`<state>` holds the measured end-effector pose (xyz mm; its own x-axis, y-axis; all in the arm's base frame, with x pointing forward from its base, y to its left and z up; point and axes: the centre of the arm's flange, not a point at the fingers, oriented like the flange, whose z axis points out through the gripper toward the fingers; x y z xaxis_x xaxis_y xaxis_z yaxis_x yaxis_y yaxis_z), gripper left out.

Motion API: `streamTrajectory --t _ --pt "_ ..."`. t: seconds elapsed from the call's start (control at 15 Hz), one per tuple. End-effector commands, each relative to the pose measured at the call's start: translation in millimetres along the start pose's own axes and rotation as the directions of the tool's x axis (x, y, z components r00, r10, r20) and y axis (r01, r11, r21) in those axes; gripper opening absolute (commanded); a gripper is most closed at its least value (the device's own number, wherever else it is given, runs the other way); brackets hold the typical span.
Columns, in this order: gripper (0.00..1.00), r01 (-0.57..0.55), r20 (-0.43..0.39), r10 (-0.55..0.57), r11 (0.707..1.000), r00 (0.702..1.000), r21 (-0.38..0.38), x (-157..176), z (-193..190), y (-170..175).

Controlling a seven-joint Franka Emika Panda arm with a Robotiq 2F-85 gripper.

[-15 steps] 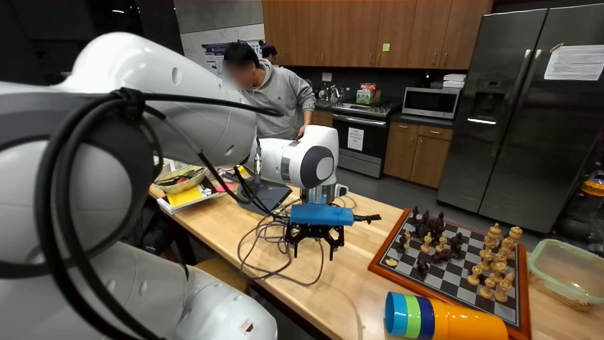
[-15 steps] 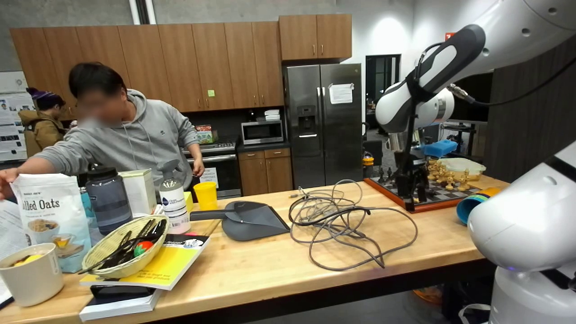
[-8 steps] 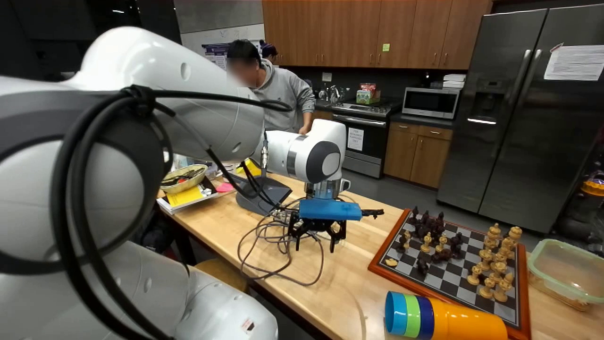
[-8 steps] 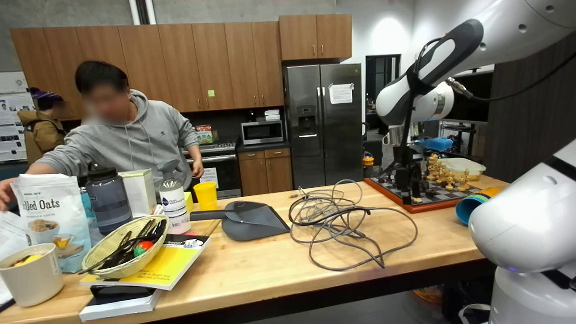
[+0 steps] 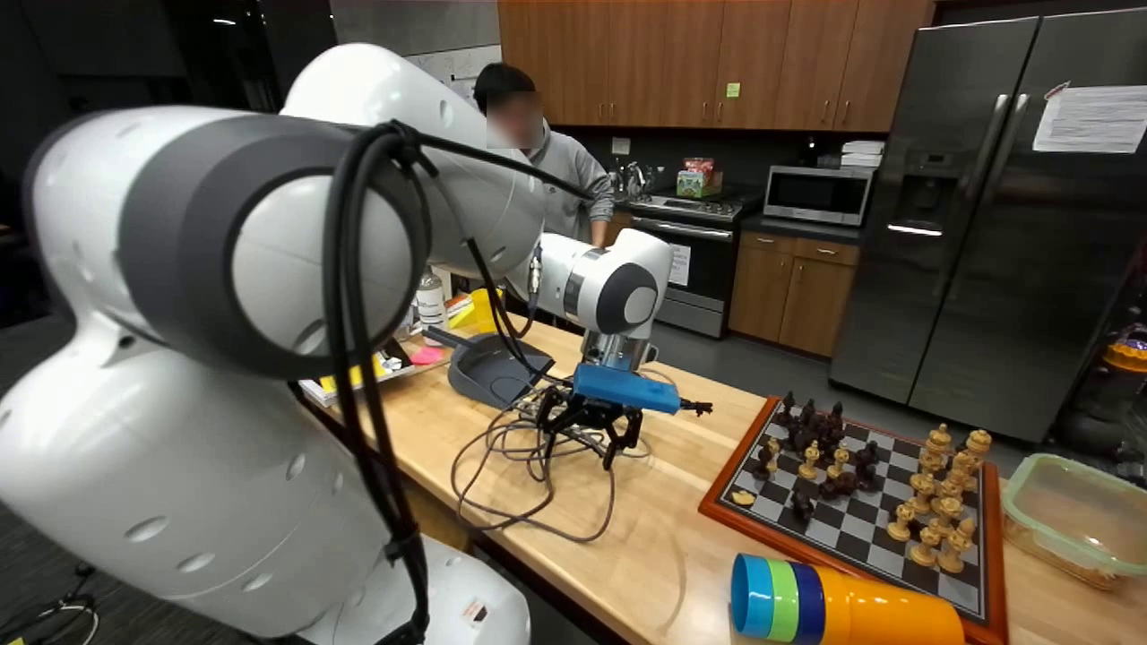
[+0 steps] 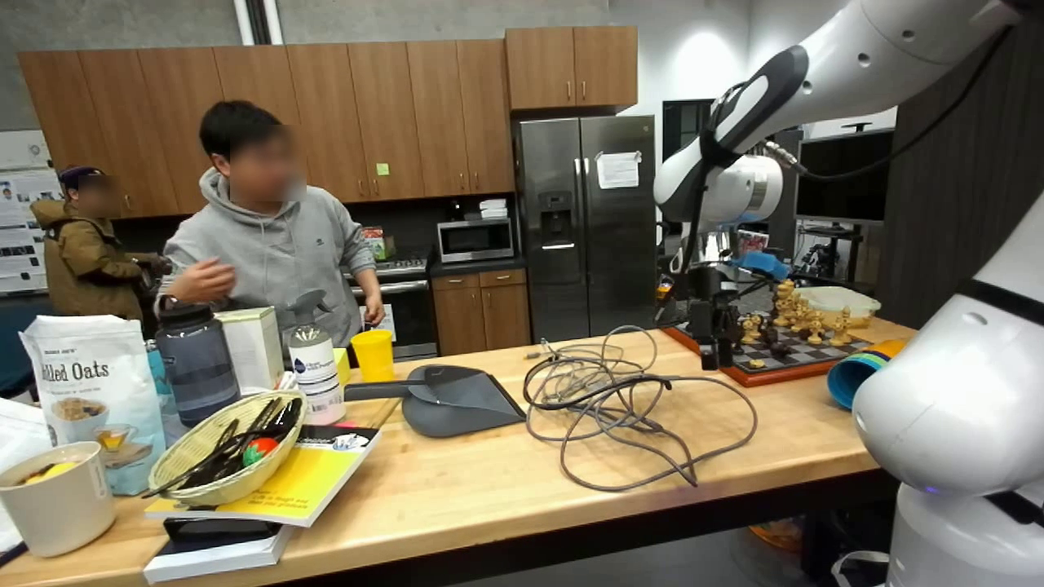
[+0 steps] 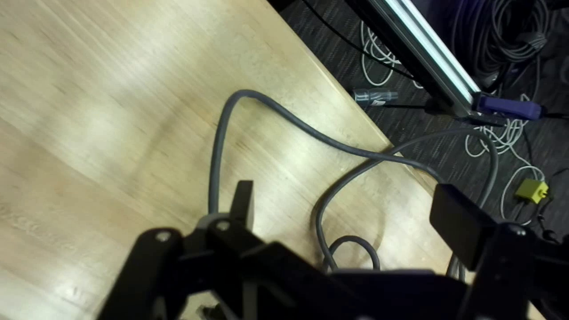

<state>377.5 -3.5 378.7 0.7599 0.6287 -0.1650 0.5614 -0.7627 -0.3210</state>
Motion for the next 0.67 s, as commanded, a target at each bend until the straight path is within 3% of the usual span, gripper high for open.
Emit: streamTrajectory --t 0.0,0.6 --pt "1.00 -0.003 0.058 0.001 0.999 0.998 0.047 23.3 13.6 4.1" --pt "1.00 0.008 0.129 -0.016 0.998 0.992 0.066 42.3 28.8 15.3"
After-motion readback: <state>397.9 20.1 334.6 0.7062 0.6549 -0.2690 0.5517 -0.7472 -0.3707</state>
